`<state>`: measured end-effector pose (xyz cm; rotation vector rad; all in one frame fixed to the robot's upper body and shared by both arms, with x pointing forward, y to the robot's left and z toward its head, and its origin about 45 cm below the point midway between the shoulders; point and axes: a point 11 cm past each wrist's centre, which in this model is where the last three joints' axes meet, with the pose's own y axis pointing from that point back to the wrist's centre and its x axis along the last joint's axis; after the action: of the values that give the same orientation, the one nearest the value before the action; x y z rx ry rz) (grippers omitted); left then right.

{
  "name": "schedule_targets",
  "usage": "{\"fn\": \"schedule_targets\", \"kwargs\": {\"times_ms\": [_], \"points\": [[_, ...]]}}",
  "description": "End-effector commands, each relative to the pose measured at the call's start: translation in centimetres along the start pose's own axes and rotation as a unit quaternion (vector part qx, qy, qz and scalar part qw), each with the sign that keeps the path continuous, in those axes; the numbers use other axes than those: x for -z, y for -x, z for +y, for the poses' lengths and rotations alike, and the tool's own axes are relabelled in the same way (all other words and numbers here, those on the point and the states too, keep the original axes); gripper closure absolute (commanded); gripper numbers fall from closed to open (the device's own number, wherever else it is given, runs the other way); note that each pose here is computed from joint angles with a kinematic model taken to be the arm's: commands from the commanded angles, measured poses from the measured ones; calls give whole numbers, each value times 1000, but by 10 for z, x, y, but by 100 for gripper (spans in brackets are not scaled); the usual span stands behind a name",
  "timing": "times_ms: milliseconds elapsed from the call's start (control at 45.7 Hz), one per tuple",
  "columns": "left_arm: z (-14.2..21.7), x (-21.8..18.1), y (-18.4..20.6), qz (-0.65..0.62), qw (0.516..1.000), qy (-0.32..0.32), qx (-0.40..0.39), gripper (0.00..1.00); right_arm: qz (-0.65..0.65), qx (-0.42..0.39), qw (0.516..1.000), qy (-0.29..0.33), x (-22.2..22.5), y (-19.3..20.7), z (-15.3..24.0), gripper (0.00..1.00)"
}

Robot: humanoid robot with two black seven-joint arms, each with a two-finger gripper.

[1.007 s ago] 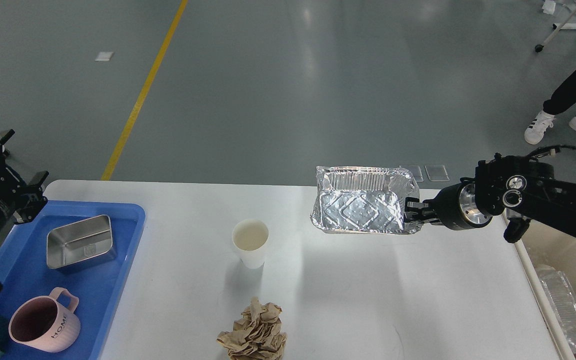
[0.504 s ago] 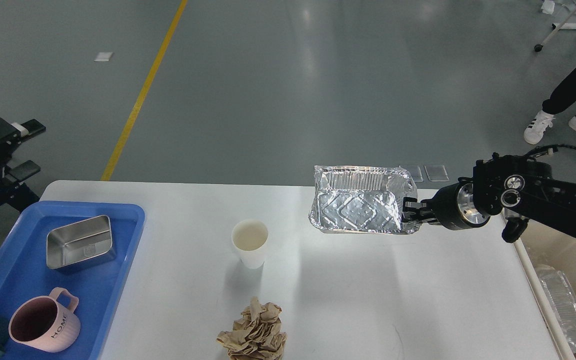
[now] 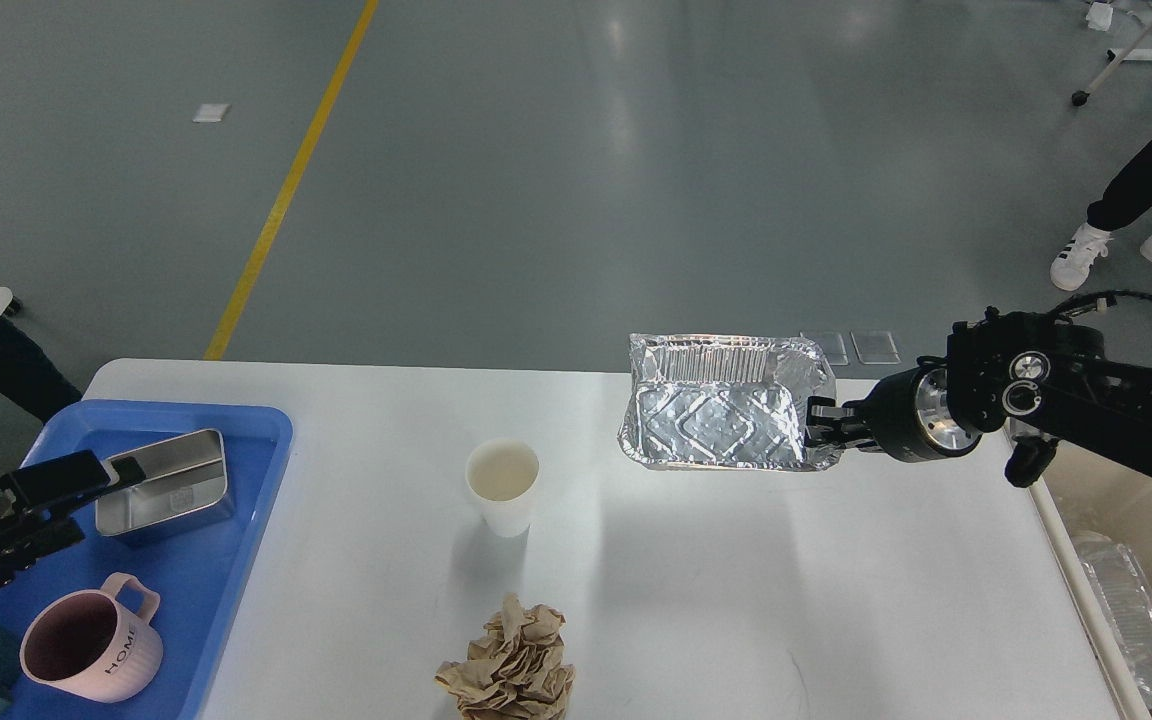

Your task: Tidy desktop

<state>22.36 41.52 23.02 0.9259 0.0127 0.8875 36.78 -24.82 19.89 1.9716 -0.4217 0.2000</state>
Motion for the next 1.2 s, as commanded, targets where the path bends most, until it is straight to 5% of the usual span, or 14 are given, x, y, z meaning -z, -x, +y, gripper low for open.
{"fn": "schedule_targets", "kwargs": {"times_ms": [0,285,460,788,1095,1182], "points": [[-3,17,3,3,997,-81,2,3,0,1,1000,1,-1,1,0,100],[-10,-1,-2,-8,998,-55,3,3,-4,-5,1000,5,-6,-2,4,100],[-13,-17,1,-18,1000,13,12,3,-3,-5,1000,3,-4,-2,4,100],[-14,-20,-3,-36,999,17,3,3,-4,-6,1000,3,-5,-3,5,100],[-47,-78,0,-52,993,102,5,3,-3,-7,1000,0,-2,-4,4,100],[-58,-75,-6,-49,995,83,-1,3,-5,-10,1000,2,-5,-5,6,100]]}}
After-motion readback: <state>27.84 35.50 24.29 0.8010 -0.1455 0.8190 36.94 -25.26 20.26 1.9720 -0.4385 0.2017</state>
